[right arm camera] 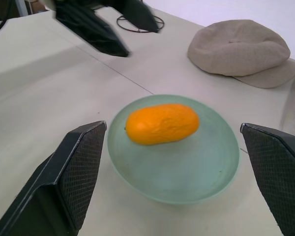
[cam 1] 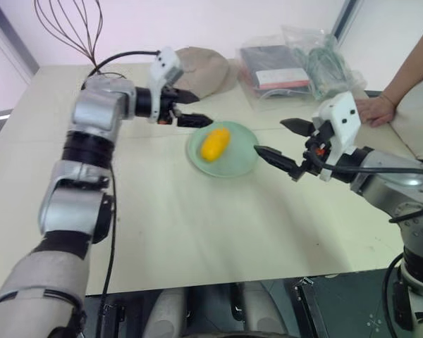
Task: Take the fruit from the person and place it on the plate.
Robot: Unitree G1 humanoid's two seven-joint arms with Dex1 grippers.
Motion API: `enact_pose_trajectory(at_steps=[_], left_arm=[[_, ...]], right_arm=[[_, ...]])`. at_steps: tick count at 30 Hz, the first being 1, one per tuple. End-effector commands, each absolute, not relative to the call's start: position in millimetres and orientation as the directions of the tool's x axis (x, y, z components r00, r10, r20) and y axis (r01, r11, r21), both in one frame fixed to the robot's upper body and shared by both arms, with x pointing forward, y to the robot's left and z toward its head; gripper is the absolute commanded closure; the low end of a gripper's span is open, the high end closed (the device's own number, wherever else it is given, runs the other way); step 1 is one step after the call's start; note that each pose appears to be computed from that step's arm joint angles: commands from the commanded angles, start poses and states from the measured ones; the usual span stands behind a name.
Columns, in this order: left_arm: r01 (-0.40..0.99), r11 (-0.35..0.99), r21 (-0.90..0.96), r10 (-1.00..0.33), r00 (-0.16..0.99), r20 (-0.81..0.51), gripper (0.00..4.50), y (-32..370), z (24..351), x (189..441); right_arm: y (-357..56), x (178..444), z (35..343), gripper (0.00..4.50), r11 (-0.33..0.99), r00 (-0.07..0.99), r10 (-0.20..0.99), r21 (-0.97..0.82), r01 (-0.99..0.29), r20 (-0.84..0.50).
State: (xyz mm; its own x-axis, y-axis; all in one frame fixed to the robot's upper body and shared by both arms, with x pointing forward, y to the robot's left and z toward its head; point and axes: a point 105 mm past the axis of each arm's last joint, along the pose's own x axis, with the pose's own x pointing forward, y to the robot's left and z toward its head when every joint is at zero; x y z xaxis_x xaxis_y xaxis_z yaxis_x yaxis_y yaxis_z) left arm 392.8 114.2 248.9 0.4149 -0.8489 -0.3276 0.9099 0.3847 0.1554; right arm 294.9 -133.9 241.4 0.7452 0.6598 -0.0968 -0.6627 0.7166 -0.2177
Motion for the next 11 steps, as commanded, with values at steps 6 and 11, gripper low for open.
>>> enact_pose_trajectory(at_steps=[6,11], left_arm=[[0.848,0.439,0.296,-0.791,0.521,-0.321,0.02,173.7,260.2,356.2],[0.774,0.561,0.293,-0.738,0.628,-0.247,0.02,188.9,258.1,347.5]], right_arm=[[-138.2,289.4,250.8,0.00,0.703,0.743,0.666,-0.272,-0.657,-0.073],[-139.5,290.3,248.6,0.00,0.699,0.739,0.668,-0.271,-0.662,-0.083]])
